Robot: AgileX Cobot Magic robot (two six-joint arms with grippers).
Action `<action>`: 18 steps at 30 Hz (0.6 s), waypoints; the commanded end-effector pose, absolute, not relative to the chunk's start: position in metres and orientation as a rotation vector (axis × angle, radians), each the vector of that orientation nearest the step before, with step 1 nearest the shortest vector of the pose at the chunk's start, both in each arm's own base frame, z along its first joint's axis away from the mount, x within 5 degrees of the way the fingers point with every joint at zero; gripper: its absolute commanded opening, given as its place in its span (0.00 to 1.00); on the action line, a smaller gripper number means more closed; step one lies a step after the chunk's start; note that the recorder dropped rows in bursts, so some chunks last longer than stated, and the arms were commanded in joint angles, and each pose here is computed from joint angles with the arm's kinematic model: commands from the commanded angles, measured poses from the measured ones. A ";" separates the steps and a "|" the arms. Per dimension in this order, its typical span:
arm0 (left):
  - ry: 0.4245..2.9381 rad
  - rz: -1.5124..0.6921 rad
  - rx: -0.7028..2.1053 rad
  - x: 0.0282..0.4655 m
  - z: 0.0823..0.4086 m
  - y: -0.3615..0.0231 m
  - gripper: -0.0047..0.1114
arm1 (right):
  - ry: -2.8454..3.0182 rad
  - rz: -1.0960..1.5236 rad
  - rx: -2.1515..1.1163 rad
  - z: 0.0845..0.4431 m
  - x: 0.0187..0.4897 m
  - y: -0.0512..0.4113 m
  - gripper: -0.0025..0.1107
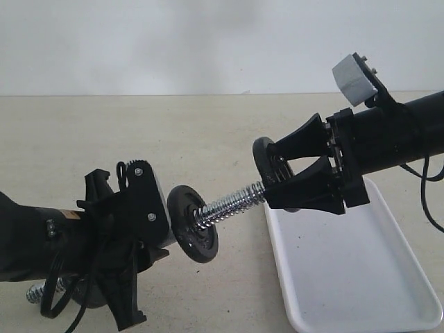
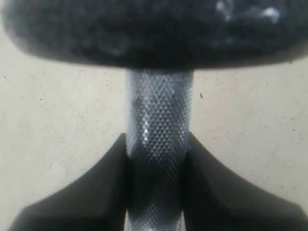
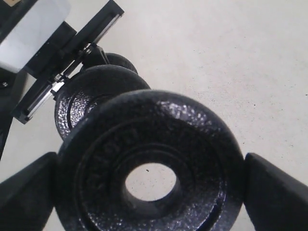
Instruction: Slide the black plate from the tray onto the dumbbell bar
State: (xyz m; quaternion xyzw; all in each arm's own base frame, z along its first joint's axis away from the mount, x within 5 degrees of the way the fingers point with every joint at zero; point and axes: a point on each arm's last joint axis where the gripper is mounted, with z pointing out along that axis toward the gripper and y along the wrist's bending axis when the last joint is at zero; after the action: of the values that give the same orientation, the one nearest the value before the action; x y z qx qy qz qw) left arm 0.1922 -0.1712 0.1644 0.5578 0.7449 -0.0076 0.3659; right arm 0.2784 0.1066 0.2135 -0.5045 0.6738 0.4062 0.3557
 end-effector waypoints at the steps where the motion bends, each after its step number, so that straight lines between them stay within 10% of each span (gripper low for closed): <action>1: 1.812 0.110 1.245 0.208 0.194 -0.169 0.08 | 1.692 1.100 -1.265 0.225 0.278 0.109 0.02; 18: 1.818 0.112 1.247 0.207 0.192 -0.169 0.08 | 1.692 1.116 -1.205 0.235 0.277 0.111 0.02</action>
State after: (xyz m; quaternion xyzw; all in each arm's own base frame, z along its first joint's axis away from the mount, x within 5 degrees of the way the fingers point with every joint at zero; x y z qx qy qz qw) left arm 0.1940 -0.1699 0.1649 0.5416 0.7537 -0.0026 0.3722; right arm 0.2788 0.1071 0.2195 -0.4842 0.6814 0.4131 0.3614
